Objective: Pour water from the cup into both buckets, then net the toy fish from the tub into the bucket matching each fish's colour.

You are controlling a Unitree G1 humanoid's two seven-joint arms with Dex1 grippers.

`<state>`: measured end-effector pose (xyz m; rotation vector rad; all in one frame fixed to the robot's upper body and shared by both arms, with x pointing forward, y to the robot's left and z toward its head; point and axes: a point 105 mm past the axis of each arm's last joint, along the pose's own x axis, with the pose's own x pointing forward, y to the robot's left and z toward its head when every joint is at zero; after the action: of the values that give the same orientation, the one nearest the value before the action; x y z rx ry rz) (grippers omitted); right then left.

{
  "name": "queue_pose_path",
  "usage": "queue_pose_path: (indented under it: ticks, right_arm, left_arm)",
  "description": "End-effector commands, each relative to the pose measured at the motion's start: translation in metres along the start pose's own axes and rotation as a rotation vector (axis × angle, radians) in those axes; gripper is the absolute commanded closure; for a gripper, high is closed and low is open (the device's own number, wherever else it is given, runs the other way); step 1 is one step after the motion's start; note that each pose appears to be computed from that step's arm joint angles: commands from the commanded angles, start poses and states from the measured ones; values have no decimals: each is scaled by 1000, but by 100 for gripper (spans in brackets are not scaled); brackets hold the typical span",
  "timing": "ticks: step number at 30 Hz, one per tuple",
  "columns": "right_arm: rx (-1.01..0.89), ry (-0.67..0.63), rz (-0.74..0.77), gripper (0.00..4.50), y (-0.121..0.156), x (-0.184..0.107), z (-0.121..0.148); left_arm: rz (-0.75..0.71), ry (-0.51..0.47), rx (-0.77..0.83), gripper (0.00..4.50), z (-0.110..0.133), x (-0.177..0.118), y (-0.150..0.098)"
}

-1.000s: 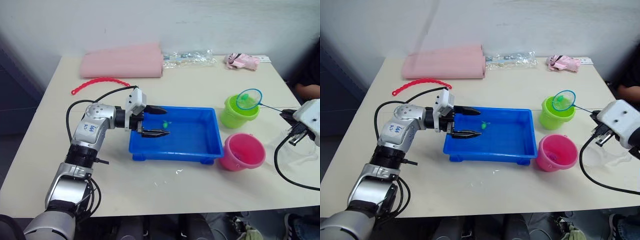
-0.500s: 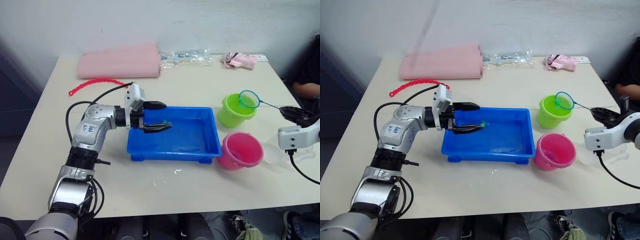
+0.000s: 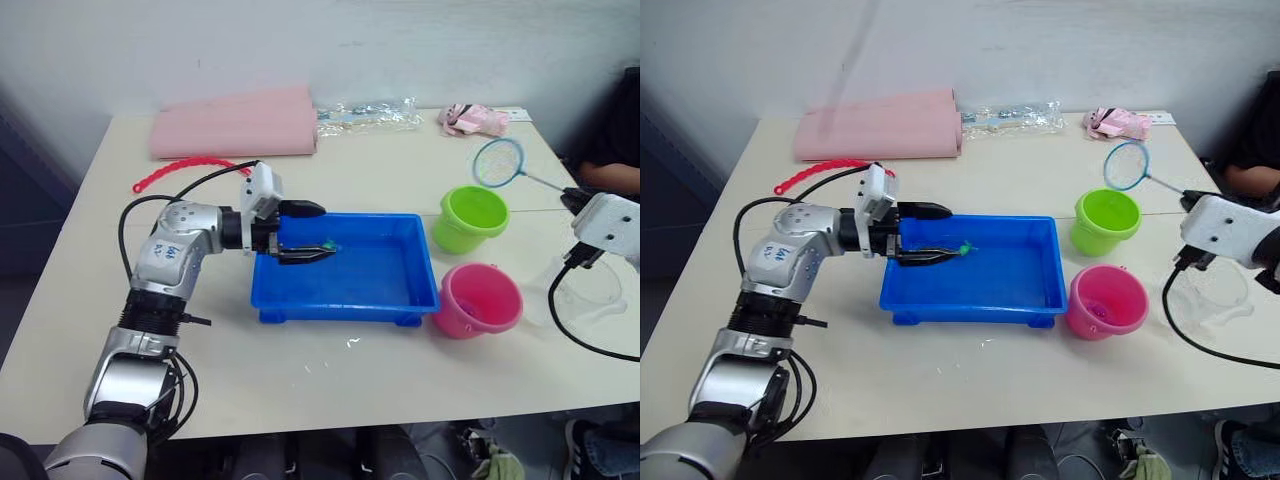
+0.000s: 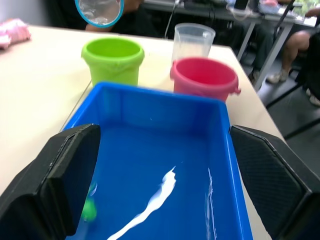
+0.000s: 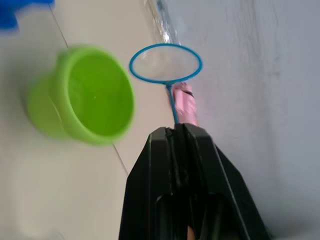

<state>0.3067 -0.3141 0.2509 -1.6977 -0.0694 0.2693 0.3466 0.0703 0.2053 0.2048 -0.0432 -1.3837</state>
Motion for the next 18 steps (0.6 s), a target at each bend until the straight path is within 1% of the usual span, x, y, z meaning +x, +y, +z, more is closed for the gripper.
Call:
queue_pose_path:
  ticks: [1, 3, 6, 7, 10, 12, 14, 16, 18]
  right_arm:
    - [950, -418, 217, 450, -5, 9, 97]
    - [1023, -475, 339, 450, 6, 11, 119]
    - [1134, -495, 525, 450, 23, 11, 141]
    - [1162, -501, 598, 450, 30, 8, 148]
    - [1208, -504, 732, 450, 47, 5, 164]
    - [1245, -478, 775, 450, 59, 9, 170]
    - [1329, -447, 806, 450, 69, 17, 175]
    - [1432, -412, 814, 450, 76, 26, 179]
    - [1476, -387, 808, 450, 80, 32, 181]
  left_arm:
    - [-7, 220, 47, 3, -21, -59, -4]
    - [-4, 272, 43, 3, -27, -73, -6]
    - [18, 327, 42, 3, -31, -89, -7]
    - [23, 339, 43, 3, -32, -92, -7]
    - [42, 346, 51, 3, -31, -97, -6]
    - [58, 339, 59, 3, -30, -96, -5]
    - [74, 325, 71, 3, -29, -93, -4]
    - [94, 318, 84, 3, -30, -90, 0]
    - [113, 316, 91, 3, -31, -88, 4]
